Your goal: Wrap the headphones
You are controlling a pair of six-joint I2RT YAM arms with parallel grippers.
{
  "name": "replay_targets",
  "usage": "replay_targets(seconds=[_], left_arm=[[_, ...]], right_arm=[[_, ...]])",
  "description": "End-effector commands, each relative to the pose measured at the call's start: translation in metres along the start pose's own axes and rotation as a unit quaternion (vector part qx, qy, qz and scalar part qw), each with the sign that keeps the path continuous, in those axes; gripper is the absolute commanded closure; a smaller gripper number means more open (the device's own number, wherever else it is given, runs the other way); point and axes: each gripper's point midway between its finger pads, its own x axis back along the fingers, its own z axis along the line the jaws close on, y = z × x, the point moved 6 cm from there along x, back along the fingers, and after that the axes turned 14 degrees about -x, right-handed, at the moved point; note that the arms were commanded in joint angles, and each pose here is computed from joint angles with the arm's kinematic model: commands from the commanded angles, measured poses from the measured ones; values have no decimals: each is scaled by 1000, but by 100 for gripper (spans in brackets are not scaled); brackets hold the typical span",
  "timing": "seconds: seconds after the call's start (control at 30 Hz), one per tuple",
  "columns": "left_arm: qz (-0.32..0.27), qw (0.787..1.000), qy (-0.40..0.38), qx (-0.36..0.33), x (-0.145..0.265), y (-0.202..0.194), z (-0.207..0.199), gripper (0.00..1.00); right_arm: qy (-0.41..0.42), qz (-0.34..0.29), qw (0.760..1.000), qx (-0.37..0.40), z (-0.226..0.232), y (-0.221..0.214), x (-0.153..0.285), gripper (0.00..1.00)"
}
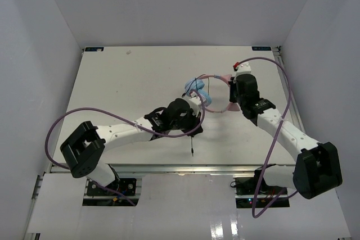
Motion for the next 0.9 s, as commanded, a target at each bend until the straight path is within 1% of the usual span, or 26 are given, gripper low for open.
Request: replay_targets(seconds=[0.0, 0.07, 0.13, 0.17, 0.23, 0.33, 0.47, 0.6, 0.67, 0.7, 0.8, 0.87], left_arm=[[45, 995, 51, -71, 35, 12, 6, 100], [66, 991, 64, -98, 36, 17, 11, 100], [101, 986, 70, -115, 32, 13, 17, 100], [106, 983, 73, -130, 31, 19, 19, 100], [124, 977, 80, -157, 19, 24, 25, 100], [147, 970, 79, -177, 5, 26, 32, 100], [135, 970, 67, -191, -6, 46, 32, 100], [121, 977, 47, -170, -11, 57, 34, 100], [119, 978, 55, -164, -10, 58, 37, 91], [121, 978, 60, -162, -9, 58, 39, 88], [114, 979, 71, -151, -3, 60, 46, 82], [99, 984, 78, -130, 3, 64, 50, 80]], right_arm=[[-19, -44, 996, 72, -1, 9, -14, 92], [-15, -19, 993, 113, 2, -5, -21, 92], [-9, -2, 990, 140, 8, -18, -23, 92], [-7, 8, 988, 154, 10, -26, -24, 92], [-2, 12, 986, 168, 14, -35, -25, 92], [-1, 19, 984, 176, 16, -45, -27, 92], [8, 39, 984, 175, 17, -55, -29, 92], [36, 70, 984, 160, 24, -65, -30, 92], [51, 80, 984, 153, 27, -68, -29, 92], [56, 83, 983, 152, 29, -69, -29, 92], [69, 92, 982, 148, 31, -72, -28, 92], [74, 95, 982, 147, 32, -73, -27, 92]])
